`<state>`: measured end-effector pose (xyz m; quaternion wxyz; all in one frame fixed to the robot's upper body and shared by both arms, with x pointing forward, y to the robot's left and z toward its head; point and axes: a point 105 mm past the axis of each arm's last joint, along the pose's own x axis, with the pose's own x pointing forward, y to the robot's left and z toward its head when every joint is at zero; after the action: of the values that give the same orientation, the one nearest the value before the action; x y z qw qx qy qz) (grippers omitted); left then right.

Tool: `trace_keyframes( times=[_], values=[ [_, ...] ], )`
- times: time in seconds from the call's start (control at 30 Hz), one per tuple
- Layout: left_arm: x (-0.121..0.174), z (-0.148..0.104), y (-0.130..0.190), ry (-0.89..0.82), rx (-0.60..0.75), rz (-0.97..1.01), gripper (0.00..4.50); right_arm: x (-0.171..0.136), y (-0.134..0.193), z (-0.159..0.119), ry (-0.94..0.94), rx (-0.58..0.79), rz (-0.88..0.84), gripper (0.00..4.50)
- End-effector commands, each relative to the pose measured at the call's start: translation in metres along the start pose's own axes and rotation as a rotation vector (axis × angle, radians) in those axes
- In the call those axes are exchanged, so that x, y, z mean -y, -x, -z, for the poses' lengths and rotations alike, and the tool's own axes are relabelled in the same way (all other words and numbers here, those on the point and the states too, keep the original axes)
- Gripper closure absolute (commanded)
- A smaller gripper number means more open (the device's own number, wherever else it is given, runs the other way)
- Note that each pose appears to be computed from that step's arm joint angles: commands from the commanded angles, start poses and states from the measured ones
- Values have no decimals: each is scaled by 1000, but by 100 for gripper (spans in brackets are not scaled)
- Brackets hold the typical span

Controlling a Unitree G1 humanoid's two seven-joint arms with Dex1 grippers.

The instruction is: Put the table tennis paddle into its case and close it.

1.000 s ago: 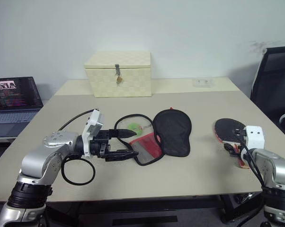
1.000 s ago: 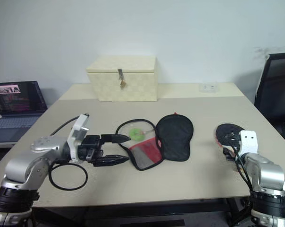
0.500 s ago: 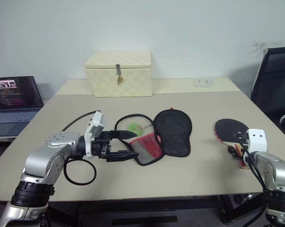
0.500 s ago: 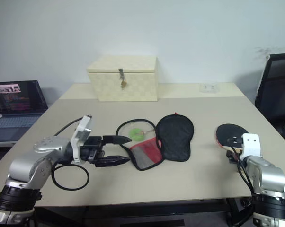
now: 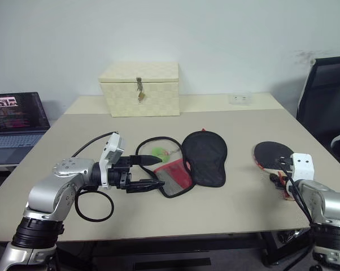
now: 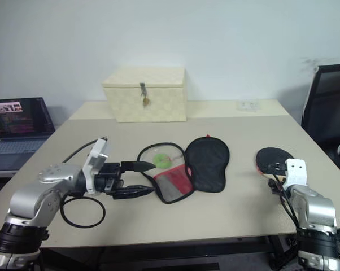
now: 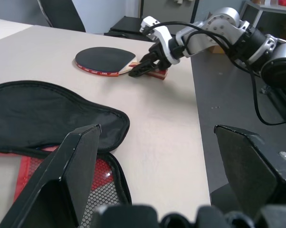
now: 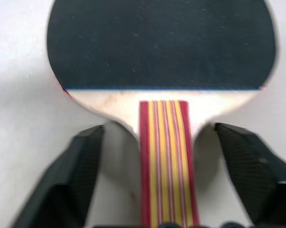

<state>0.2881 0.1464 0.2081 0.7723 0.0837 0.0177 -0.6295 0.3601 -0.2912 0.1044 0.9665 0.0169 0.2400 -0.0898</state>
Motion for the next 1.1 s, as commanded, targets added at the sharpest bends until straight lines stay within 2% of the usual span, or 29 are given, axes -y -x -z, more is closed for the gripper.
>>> trace_keyframes(
  times=[0.03, 0.2, 0.37, 0.43, 0.5, 0.63, 0.77, 0.93, 1.1],
  values=[
    [1, -11, 3, -62, 14, -14, 32, 6, -6, 5, -33, -25, 12, 188],
    [2, -9, 7, -60, 4, -29, 32, 3, -7, -9, -42, 29, 14, 341],
    [4, -6, 13, -49, -7, -52, 32, -29, 10, -53, -15, 162, -78, 341],
    [6, -4, 15, -42, -7, -64, 32, -51, 23, -72, -3, 215, -146, 341],
    [7, -4, 17, -35, -6, -72, 32, -77, 35, -78, 3, 229, -225, 341],
    [7, -3, 18, -29, -3, -80, 32, -122, 52, -75, 4, 214, -352, 341],
    [8, -4, 18, -28, -2, -87, 32, -171, 59, -58, -27, 165, -459, 341],
    [9, -3, 19, -26, -1, -96, 32, -198, 59, -44, -32, 125, -510, 341],
    [10, -3, 19, -25, -1, -104, 32, -205, 50, -44, -15, 131, -508, 341]
  ],
)
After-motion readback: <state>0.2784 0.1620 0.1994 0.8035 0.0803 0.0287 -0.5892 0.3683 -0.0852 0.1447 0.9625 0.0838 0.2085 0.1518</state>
